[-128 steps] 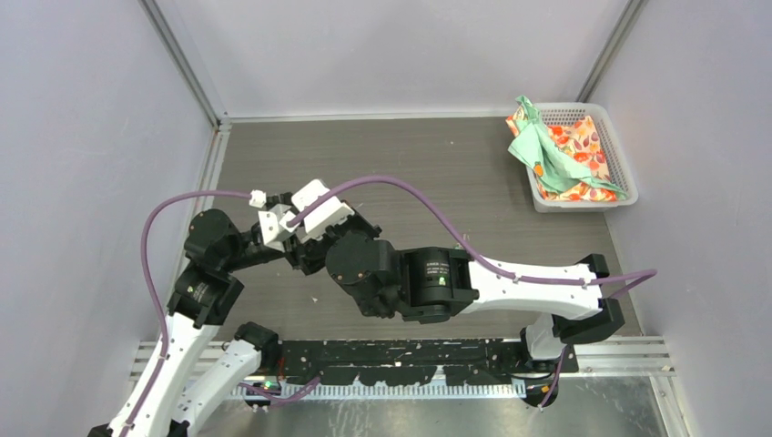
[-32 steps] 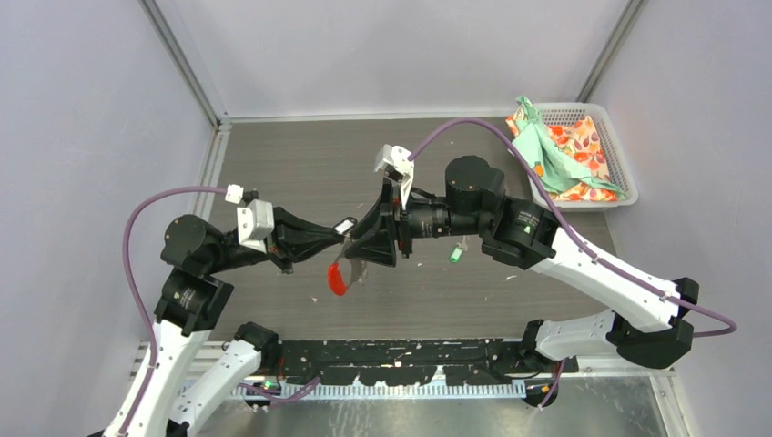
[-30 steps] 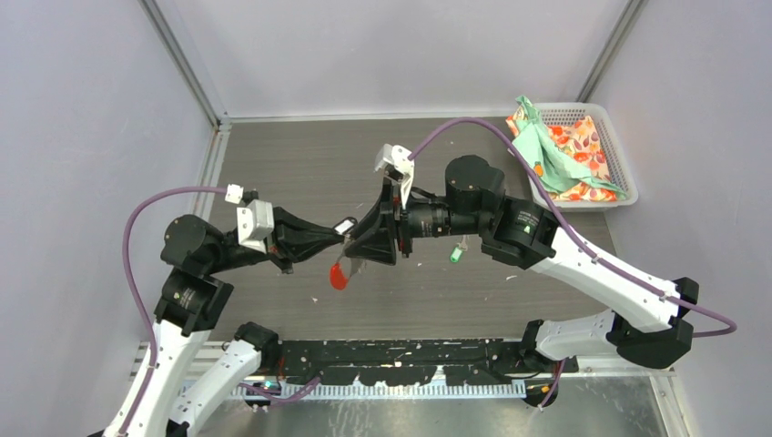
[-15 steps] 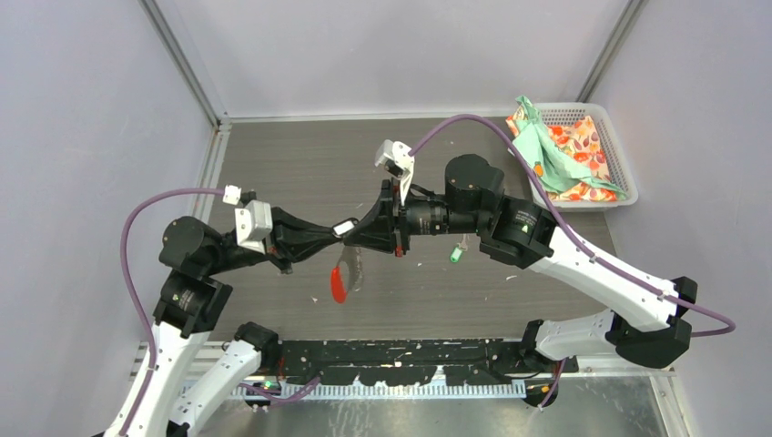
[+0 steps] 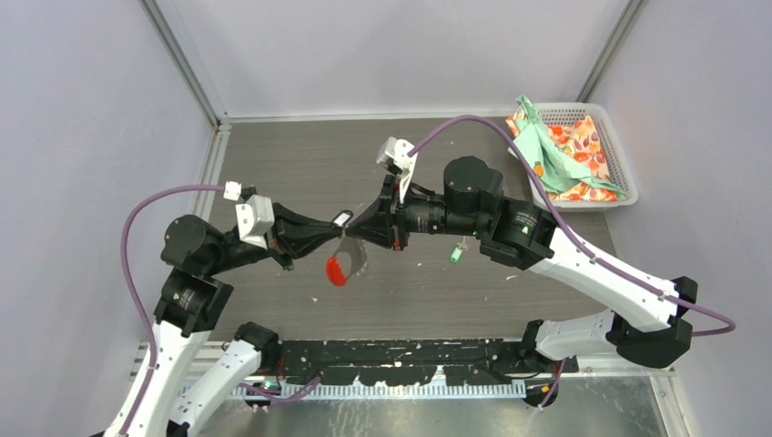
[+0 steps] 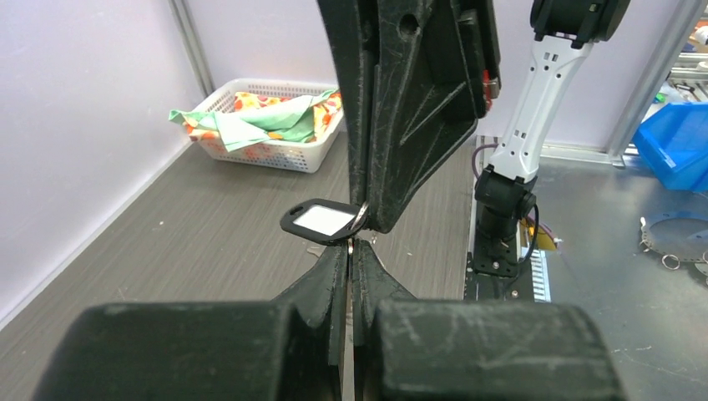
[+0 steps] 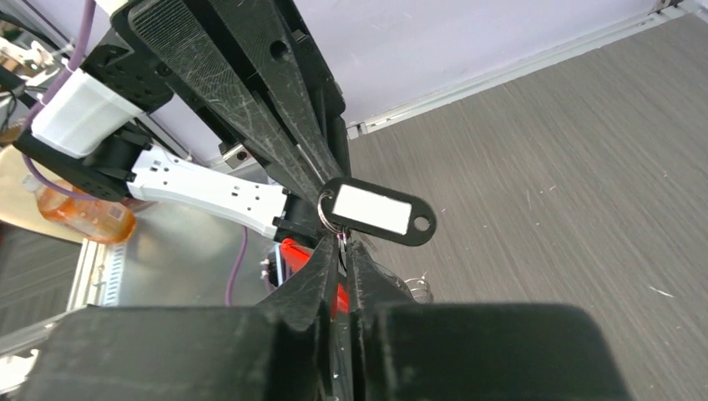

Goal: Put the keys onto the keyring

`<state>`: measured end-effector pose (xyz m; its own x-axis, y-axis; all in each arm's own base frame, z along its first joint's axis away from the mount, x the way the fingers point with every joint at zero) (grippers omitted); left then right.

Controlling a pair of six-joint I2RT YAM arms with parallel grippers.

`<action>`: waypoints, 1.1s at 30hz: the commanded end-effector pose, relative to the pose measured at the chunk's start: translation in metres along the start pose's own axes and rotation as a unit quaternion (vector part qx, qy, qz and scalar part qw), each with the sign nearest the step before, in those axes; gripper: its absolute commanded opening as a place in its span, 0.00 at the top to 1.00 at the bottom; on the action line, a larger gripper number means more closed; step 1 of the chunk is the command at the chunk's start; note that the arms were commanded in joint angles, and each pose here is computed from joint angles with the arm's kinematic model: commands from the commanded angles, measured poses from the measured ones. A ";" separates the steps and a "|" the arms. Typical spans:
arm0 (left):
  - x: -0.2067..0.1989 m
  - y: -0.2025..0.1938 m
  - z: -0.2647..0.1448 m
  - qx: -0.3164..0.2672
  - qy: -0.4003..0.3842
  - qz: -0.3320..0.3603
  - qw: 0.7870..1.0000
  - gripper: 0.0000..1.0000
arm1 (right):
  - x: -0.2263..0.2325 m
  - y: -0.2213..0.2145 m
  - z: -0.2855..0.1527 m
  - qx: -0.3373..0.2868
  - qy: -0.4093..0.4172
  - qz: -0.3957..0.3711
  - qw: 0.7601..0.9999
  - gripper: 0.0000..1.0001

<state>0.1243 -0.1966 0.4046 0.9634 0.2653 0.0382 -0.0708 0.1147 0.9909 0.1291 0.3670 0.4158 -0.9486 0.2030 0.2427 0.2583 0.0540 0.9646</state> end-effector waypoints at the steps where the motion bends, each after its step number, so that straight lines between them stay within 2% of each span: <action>1: -0.005 0.017 -0.001 -0.019 -0.003 0.012 1.000 1.00 | -0.007 0.011 -0.009 -0.026 -0.030 -0.023 0.999 0.94; 4: -0.004 0.018 -0.001 -0.019 0.000 0.010 1.000 1.00 | -0.008 0.009 -0.008 -0.022 -0.031 -0.031 0.999 0.99; 11: -0.003 0.016 -0.002 -0.019 0.009 0.003 1.000 1.00 | -0.006 0.006 -0.013 -0.018 -0.033 -0.061 0.997 0.99; 13: -0.002 0.015 -0.004 -0.020 0.015 0.004 1.000 0.94 | -0.005 0.009 -0.020 -0.017 -0.035 -0.070 0.997 0.99; 15: -0.004 0.015 -0.006 -0.020 0.015 0.012 1.000 0.81 | -0.001 0.011 -0.025 -0.014 -0.031 -0.072 0.997 0.99; 19: -0.008 0.012 -0.010 -0.017 0.012 0.034 0.999 0.67 | 0.007 0.004 -0.028 0.012 -0.007 -0.062 0.998 0.99; 23: -0.012 0.008 -0.013 -0.009 0.000 0.079 0.997 0.62 | 0.013 -0.004 -0.031 0.036 0.010 -0.055 0.998 0.99; 27: -0.020 0.004 -0.012 -0.003 -0.046 0.134 0.990 0.58 | 0.020 -0.010 -0.030 0.059 0.035 -0.045 0.997 0.99; 33: -0.031 -0.009 -0.006 0.023 -0.125 0.118 0.985 0.52 | 0.027 -0.011 -0.026 0.079 0.060 -0.038 0.994 0.99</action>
<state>0.1044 -0.1940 0.3959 0.9504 0.1645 0.2641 -0.2740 0.0405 0.9609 0.1051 0.3451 0.3942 -0.9702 0.1470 0.1925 0.2241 0.2431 0.9438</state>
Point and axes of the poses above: each gripper's point midway between its finger pads, its own z axis out along the fingers, its own x axis along the line the jaws close on, y = z × x, the point moved 1 cm from there along -z, back along the fingers, and after that the axes turned 2 degrees about -z, right-handed, at the moved point
